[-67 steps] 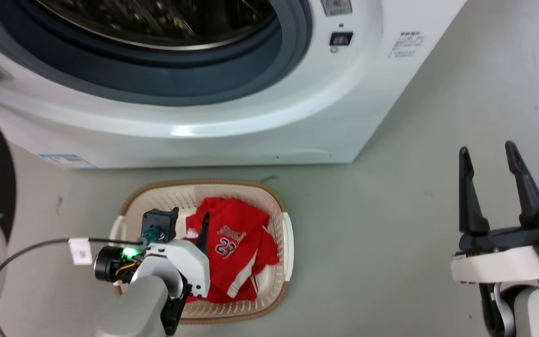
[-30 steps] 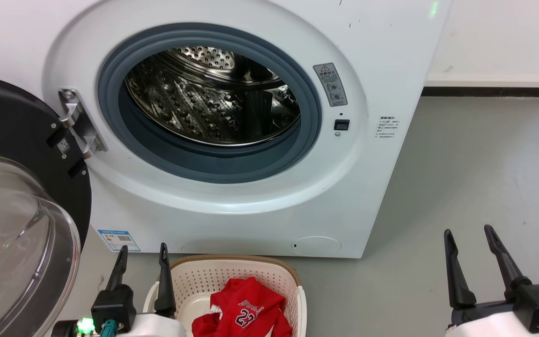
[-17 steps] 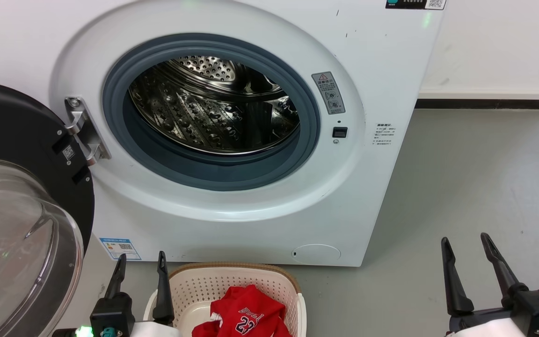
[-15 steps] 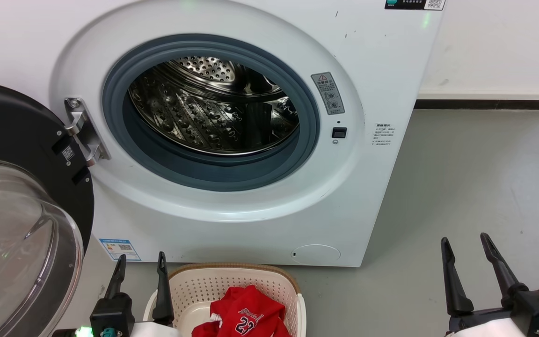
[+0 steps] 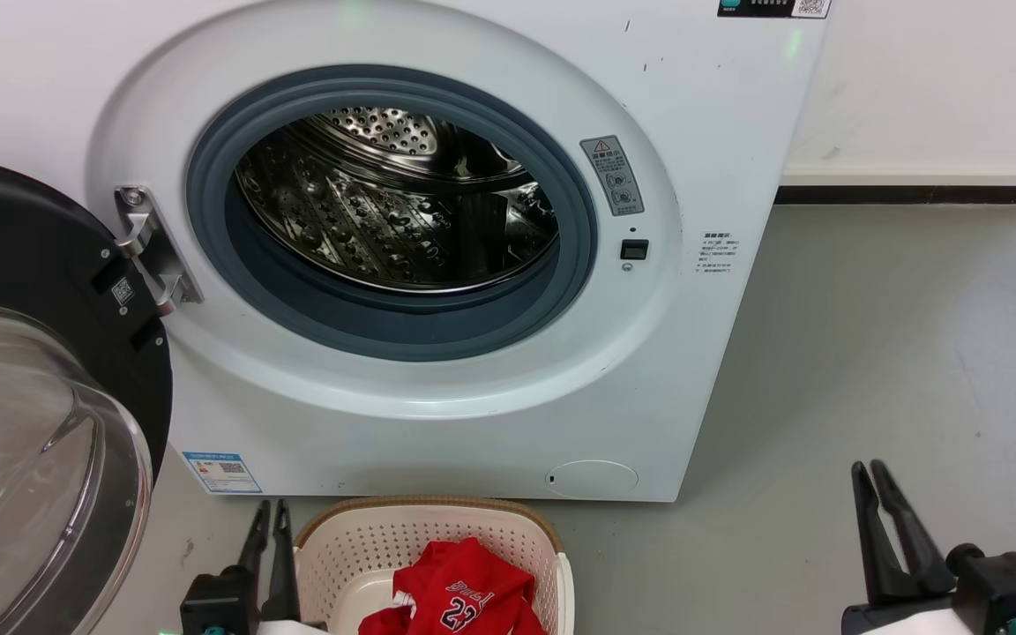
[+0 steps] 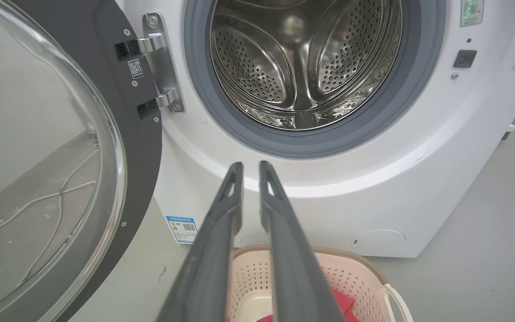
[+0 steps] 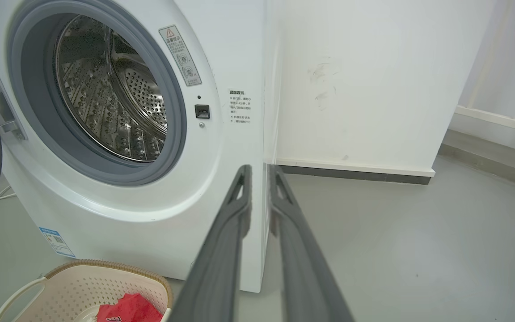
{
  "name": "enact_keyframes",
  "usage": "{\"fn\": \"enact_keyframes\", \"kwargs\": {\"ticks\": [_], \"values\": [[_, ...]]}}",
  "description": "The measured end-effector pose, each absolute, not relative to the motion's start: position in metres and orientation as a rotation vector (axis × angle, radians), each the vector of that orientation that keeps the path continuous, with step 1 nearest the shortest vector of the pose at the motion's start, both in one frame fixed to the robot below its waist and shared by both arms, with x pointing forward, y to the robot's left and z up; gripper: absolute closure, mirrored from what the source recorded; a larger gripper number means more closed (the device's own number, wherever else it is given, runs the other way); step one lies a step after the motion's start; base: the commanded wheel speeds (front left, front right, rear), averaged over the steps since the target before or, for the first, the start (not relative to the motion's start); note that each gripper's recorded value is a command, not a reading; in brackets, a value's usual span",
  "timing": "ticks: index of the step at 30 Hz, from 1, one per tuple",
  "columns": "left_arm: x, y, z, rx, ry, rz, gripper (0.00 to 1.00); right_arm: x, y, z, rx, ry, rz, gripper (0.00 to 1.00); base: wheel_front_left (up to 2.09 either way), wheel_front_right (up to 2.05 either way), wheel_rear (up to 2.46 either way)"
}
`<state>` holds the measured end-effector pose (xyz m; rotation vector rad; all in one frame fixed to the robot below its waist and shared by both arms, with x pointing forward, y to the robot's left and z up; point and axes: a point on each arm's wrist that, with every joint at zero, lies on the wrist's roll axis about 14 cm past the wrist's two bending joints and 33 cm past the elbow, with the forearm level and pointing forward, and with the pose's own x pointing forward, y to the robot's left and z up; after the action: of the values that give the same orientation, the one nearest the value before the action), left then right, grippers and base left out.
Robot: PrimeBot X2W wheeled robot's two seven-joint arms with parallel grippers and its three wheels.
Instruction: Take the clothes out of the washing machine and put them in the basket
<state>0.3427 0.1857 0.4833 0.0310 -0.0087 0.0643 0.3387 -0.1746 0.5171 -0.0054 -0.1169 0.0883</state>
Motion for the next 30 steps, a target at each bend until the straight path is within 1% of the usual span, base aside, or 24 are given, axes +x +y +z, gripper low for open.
{"fn": "enact_keyframes", "kwargs": {"ticks": [3,7,30], "values": [[0.339,0.187,0.472,0.017,0.034,0.07,1.0,0.337,-0.175,0.508,0.008,-0.086,0.086,1.0,0.0,0.0,0.0],[0.338,0.191,0.464,-0.064,0.071,0.088,1.0,0.337,-0.177,0.505,0.096,-0.072,0.069,1.0,0.0,0.0,0.0],[0.35,0.199,0.463,-0.504,0.11,0.138,1.0,0.349,-0.19,0.498,0.527,-0.027,-0.001,1.0,0.0,0.0,0.0]]}}
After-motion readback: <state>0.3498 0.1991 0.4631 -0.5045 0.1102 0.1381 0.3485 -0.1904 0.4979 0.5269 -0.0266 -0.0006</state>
